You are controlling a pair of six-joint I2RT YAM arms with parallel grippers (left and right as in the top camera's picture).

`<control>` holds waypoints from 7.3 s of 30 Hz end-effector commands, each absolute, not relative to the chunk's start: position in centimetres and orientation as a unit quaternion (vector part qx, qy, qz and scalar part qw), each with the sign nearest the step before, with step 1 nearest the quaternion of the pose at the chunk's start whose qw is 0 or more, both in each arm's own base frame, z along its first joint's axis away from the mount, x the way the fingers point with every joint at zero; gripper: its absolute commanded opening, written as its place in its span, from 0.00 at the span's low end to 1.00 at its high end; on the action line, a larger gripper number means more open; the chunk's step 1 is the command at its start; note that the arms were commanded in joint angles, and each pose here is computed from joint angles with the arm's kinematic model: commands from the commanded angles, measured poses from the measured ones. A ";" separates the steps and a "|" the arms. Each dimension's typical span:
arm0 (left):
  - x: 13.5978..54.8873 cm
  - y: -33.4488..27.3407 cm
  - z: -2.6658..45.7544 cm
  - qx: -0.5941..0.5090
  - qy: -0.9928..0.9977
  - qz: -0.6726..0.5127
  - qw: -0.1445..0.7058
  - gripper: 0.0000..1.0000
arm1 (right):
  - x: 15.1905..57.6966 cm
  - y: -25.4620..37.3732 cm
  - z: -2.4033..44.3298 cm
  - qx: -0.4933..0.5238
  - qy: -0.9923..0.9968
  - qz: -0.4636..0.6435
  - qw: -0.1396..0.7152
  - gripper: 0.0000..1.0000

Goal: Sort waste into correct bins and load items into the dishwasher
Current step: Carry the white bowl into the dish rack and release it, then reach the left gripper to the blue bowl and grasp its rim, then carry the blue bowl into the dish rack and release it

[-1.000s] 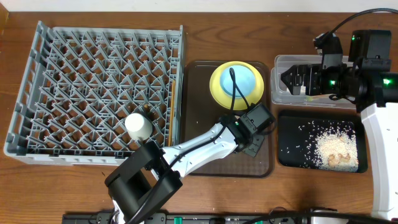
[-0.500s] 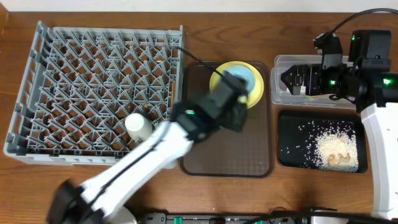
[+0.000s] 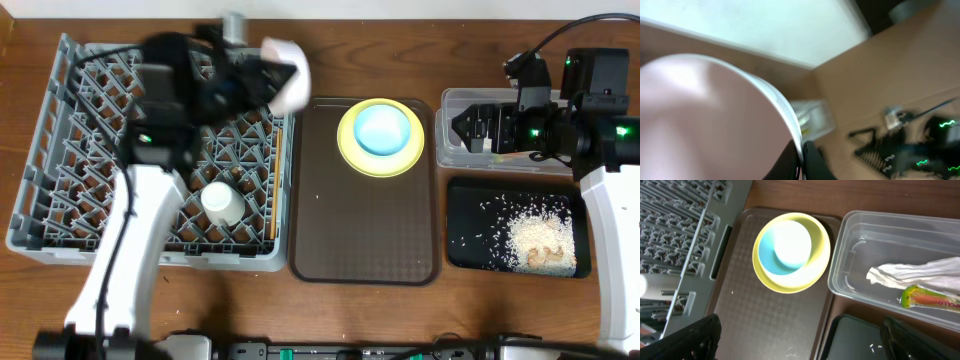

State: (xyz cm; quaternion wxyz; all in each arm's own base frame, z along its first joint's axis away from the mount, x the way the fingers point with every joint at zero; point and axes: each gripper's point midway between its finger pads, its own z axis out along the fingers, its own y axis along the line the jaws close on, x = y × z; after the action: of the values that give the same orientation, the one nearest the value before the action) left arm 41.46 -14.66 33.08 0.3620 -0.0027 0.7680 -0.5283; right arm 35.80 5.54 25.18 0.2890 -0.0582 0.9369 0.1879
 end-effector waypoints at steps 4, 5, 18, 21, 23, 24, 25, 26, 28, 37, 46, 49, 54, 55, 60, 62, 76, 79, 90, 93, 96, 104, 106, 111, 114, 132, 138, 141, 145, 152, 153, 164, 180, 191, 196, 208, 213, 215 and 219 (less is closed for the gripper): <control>43.5 -11.0 29.5 -0.066 0.728 -0.654 0.197 0.08 | 35.9 5.5 25.2 -0.059 0.937 0.188 0.289 0.99; 44.1 -10.5 28.4 -0.079 0.725 -0.660 0.179 0.08 | 35.9 5.5 25.2 -0.059 0.937 0.188 0.289 0.99; 45.8 -9.7 20.6 -0.132 0.712 -0.687 0.065 0.08 | 35.9 5.5 25.2 -0.059 0.937 0.188 0.289 0.99; 46.1 -9.8 21.3 -0.112 0.712 -0.687 0.086 0.08 | 35.9 5.5 25.2 -0.059 0.937 0.188 0.289 0.99; 46.2 -9.8 21.2 -0.115 0.713 -0.686 0.088 0.08 | 35.9 5.5 25.2 -0.059 0.937 0.188 0.289 0.99; 46.3 -9.8 21.2 -0.113 0.713 -0.686 0.089 0.08 | 35.9 5.4 25.2 -0.059 0.937 0.188 0.289 0.99; 46.3 -9.8 21.1 -0.112 0.713 -0.686 0.090 0.08 | 35.9 5.5 25.2 -0.059 0.937 0.188 0.289 0.99; 46.3 -9.8 21.0 -0.112 0.714 -0.686 0.090 0.08 | 35.9 5.5 25.2 -0.059 0.937 0.188 0.289 0.99; 46.3 -9.8 20.6 -0.114 0.713 -0.686 0.085 0.08 | 35.9 5.5 25.2 -0.059 0.937 0.188 0.289 0.99; 46.6 -9.3 17.8 -0.134 0.710 -0.688 0.060 0.08 | 35.9 5.5 25.2 -0.059 0.937 0.188 0.289 0.99; 47.4 -6.0 17.3 -0.139 0.711 -0.680 0.110 0.50 | 35.9 5.5 25.2 -0.059 0.937 0.188 0.289 0.99; 47.8 -5.0 17.2 -0.153 0.712 -0.675 0.122 0.59 | 35.9 5.5 25.2 -0.059 0.937 0.188 0.289 0.99; 48.4 -2.1 17.2 -0.177 0.709 -0.666 0.154 0.74 | 35.9 5.5 25.2 -0.059 0.937 0.188 0.289 0.99; 48.5 -1.6 17.3 -0.180 0.707 -0.665 0.157 0.77 | 35.9 5.5 25.2 -0.059 0.937 0.188 0.289 0.99; 48.9 0.2 18.9 -0.182 0.699 -0.666 0.184 0.87 | 35.9 5.5 25.2 -0.059 0.937 0.188 0.289 0.99; 48.9 0.2 19.1 -0.181 0.698 -0.668 0.185 0.87 | 35.9 5.5 25.2 -0.059 0.937 0.188 0.289 0.99; 47.9 -0.8 27.3 -0.133 0.697 -0.651 0.269 0.88 | 35.9 5.5 25.2 -0.059 0.937 0.188 0.289 0.99; 46.9 -2.3 30.7 -0.102 0.695 -0.644 0.303 0.88 | 35.9 5.5 25.2 -0.059 0.937 0.188 0.289 0.99; 44.0 -14.3 25.3 -0.101 0.833 -0.442 0.317 0.88 | 35.9 5.5 25.2 -0.059 0.937 0.188 0.289 0.99; 42.3 -18.4 22.5 -0.047 0.877 -0.353 0.323 0.88 | 35.9 5.5 25.2 -0.059 0.937 0.188 0.289 0.99; 40.2 -22.8 21.1 0.030 0.896 -0.282 0.342 0.88 | 35.9 5.5 25.2 -0.059 0.937 0.188 0.289 0.99; 36.2 -29.4 19.4 0.135 0.897 -0.181 0.379 0.70 | 35.9 5.5 25.2 -0.059 0.937 0.188 0.289 0.99; 36.0 -30.0 18.4 0.141 0.900 -0.171 0.375 0.69 | 35.9 5.5 25.2 -0.059 0.937 0.188 0.289 0.99; 36.9 -31.1 15.3 0.146 0.907 -0.163 0.360 0.70 | 35.9 5.5 25.2 -0.059 0.937 0.188 0.289 0.99; 37.0 -33.7 13.8 0.213 0.889 -0.193 0.357 0.70 | 35.9 5.5 25.2 -0.059 0.937 0.188 0.289 0.99; 39.7 -36.8 5.3 0.256 0.876 -0.191 0.361 0.70 | 35.9 5.5 25.2 -0.059 0.937 0.188 0.289 0.99; 40.2 -36.0 4.1 0.247 0.884 -0.165 0.362 0.64 | 35.9 5.5 25.2 -0.059 0.937 0.188 0.289 0.99; 40.4 -35.8 4.0 0.245 0.884 -0.156 0.366 0.47 | 35.9 5.5 25.2 -0.059 0.937 0.188 0.289 0.99; 40.3 -35.7 3.9 0.245 0.886 -0.154 0.362 0.36 | 35.9 5.5 25.2 -0.059 0.937 0.188 0.289 0.99; 40.2 -35.5 3.7 0.253 0.886 -0.149 0.359 0.19 | 35.9 5.5 25.2 -0.059 0.937 0.188 0.289 0.99; 40.2 -35.6 3.8 0.253 0.885 -0.150 0.360 0.19 | 35.9 5.5 25.2 -0.059 0.937 0.188 0.289 0.99; 40.3 -35.7 15.8 0.231 0.841 -0.198 0.448 0.08 | 35.9 5.5 25.2 -0.059 0.937 0.188 0.289 0.99; 35.1 -17.9 32.5 0.007 0.827 -0.442 0.348 0.08 | 35.9 5.5 25.2 -0.059 0.937 0.188 0.289 0.99; 36.0 -6.5 31.0 -0.079 0.716 -0.675 0.162 0.08 | 35.9 5.5 25.2 -0.059 0.937 0.188 0.289 0.99; 37.5 -5.2 27.3 -0.119 0.712 -0.678 0.136 0.08 | 35.9 5.5 25.2 -0.059 0.937 0.188 0.289 0.99; 39.0 -4.7 19.9 -0.152 0.724 -0.664 0.107 0.08 | 35.9 5.5 25.2 -0.059 0.937 0.188 0.289 0.99; 40.0 -3.9 17.1 -0.174 0.733 -0.650 0.101 0.08 | 35.9 5.5 25.2 -0.059 0.937 0.188 0.289 0.99; 40.4 -3.0 15.6 -0.194 0.740 -0.636 0.100 0.08 | 35.9 5.5 25.2 -0.059 0.937 0.188 0.289 0.99; 40.6 -0.8 14.6 -0.222 0.733 -0.634 0.108 0.11 | 35.9 5.5 25.2 -0.059 0.937 0.188 0.289 0.99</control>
State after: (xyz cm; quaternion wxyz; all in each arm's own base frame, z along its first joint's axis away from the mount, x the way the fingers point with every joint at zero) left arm 40.19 -2.61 17.11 0.0996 -0.1922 0.7197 -0.6596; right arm 35.82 5.53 25.04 0.2869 -0.0576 0.9376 0.1878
